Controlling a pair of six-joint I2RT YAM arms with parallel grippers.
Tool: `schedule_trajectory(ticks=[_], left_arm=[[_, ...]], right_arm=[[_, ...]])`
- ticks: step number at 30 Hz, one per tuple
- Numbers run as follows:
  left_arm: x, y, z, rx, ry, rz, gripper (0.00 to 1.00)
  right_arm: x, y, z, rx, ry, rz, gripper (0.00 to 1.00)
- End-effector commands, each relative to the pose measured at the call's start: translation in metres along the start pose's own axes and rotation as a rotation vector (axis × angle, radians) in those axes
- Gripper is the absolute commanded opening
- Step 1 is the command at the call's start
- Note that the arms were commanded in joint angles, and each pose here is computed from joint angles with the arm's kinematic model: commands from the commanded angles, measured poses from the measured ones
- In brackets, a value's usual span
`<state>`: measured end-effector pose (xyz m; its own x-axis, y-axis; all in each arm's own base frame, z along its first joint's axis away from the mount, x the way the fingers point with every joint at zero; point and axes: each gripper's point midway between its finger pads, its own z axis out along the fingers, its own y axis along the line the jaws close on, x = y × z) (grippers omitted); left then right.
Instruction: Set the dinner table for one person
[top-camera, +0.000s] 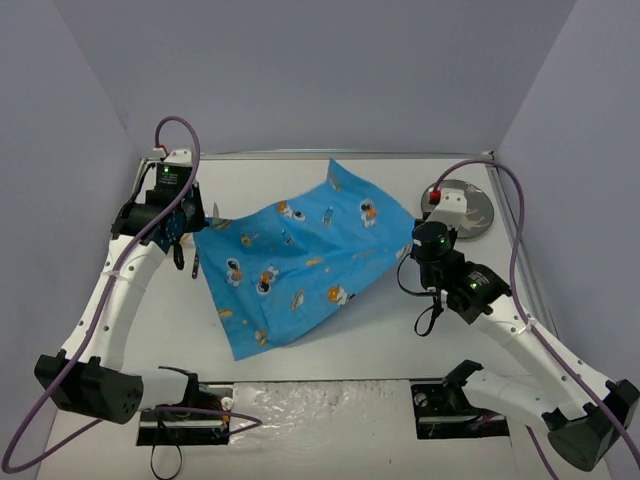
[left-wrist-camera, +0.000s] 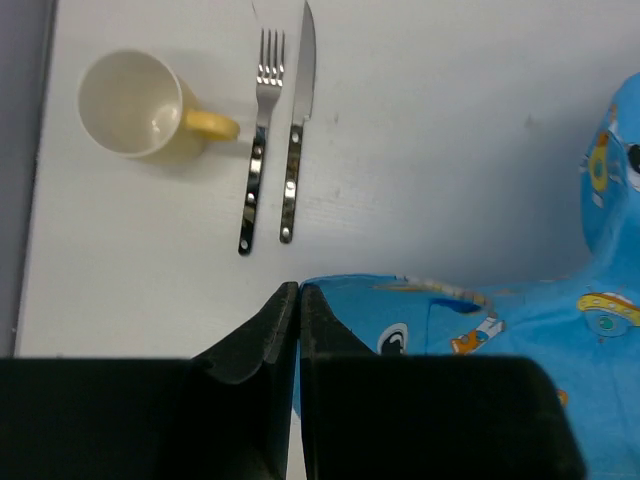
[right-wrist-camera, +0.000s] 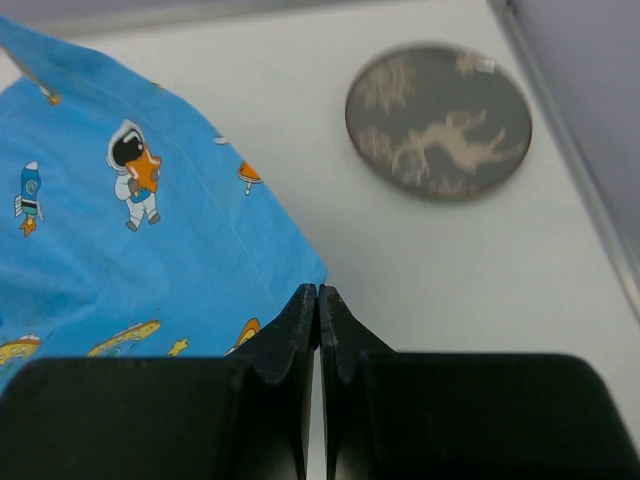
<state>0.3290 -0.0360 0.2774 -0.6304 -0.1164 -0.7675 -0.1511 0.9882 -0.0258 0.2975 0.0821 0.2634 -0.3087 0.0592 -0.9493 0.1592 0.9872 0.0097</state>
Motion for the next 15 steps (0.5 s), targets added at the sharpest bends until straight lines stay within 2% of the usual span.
schedule_trajectory(ticks=[1,4,6,7,9,10,13,14,15], left_arm=[[0.008,-0.013,-0.013,0.11,-0.053,-0.059,0.0],[0.044,-0.011,-0.008,0.118,0.027,-0.052,0.0],[0.061,-0.007,-0.006,0.11,0.066,-0.035,0.0],[0.068,-0.005,-0.004,0.106,0.085,-0.024,0.0],[0.081,-0.003,0.001,0.095,0.111,-0.009,0.0],[0.086,0.0,0.004,0.085,0.122,-0.004,0.0],[0.094,0.001,0.011,0.08,0.132,-0.002,0.0],[0.099,0.001,0.015,0.075,0.141,-0.001,0.0],[0.101,0.002,0.016,0.072,0.146,0.0,0.0]], right_arm=[[0.082,-0.011,-0.004,0.054,0.172,0.203,0.03],[0.127,-0.006,-0.015,0.0,0.303,0.224,0.09],[0.142,0.001,-0.026,-0.054,0.365,0.269,0.14],[0.148,0.007,-0.031,-0.085,0.389,0.296,0.2],[0.156,0.015,-0.039,-0.138,0.417,0.291,0.39],[0.156,0.019,-0.039,-0.146,0.413,0.265,0.45],[0.154,0.03,-0.028,-0.16,0.412,0.119,0.67],[0.135,0.039,-0.022,-0.185,0.386,0.069,0.73],[0.136,0.05,-0.012,-0.187,0.407,0.012,0.74]])
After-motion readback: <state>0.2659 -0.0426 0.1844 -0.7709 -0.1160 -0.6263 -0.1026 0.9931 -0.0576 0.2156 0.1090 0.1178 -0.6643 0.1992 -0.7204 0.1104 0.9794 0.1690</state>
